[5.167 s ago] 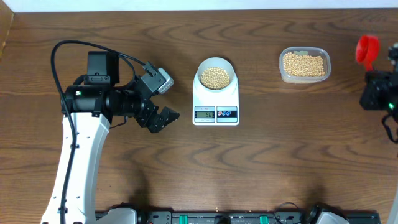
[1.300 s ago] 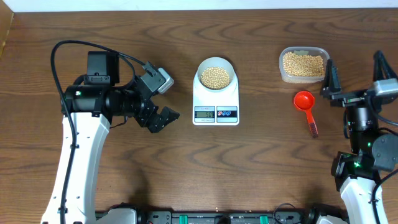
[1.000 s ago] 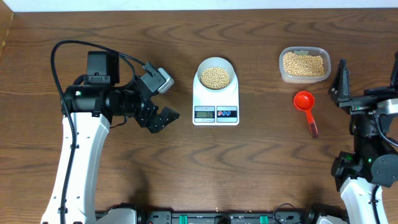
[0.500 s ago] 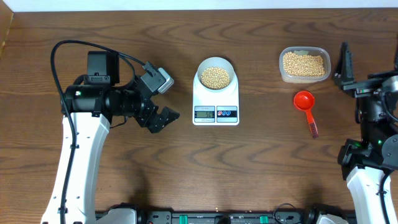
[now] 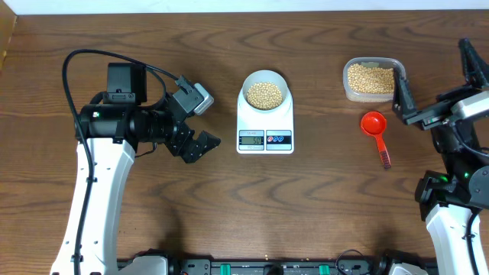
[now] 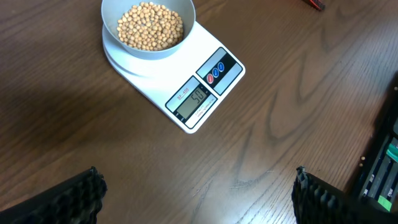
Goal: Scoop item into bowl and weigh 50g on scale
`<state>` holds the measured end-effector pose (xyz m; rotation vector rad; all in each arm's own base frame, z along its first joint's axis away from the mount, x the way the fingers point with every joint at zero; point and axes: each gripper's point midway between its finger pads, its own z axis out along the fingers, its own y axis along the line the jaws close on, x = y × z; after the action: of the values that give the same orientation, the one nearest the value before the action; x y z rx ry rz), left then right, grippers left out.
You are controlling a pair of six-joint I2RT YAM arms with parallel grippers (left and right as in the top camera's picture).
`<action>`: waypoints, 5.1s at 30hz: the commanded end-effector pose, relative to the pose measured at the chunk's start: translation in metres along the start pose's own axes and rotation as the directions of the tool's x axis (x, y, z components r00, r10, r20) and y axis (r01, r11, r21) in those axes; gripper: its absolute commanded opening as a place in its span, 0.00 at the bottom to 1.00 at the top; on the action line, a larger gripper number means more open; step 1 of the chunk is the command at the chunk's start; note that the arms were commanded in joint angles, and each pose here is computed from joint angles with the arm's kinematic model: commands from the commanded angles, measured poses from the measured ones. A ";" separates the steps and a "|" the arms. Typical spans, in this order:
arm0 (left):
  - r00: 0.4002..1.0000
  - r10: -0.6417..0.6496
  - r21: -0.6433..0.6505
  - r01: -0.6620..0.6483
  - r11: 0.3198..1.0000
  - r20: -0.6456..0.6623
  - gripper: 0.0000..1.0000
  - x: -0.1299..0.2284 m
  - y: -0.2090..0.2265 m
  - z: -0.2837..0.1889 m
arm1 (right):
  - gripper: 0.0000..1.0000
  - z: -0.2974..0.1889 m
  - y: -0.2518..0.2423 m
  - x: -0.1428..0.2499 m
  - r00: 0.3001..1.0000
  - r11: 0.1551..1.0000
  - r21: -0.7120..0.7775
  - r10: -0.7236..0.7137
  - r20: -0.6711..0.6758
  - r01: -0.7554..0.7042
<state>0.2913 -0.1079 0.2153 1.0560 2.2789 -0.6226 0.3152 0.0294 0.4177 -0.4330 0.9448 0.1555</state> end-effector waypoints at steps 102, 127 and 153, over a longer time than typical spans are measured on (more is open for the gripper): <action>1.000 0.023 0.001 -0.023 1.000 0.017 0.98 -0.004 -0.003 -0.004 | 0.99 -0.184 0.097 0.165 0.792 0.992 0.053 -0.058 -0.607 0.114; 1.000 0.023 0.001 -0.023 1.000 0.017 0.98 -0.004 -0.003 -0.004 | 0.99 -0.184 0.097 0.165 0.791 0.992 0.056 -0.057 -0.609 0.115; 1.000 0.023 0.001 -0.023 1.000 0.017 0.98 -0.004 -0.003 -0.004 | 0.99 -0.184 0.097 0.165 0.784 0.988 0.024 -0.108 -0.611 0.155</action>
<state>0.2912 -0.1079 0.2155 1.0560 2.2782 -0.6221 0.2429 0.0317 0.1630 -0.4887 1.5475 -0.1440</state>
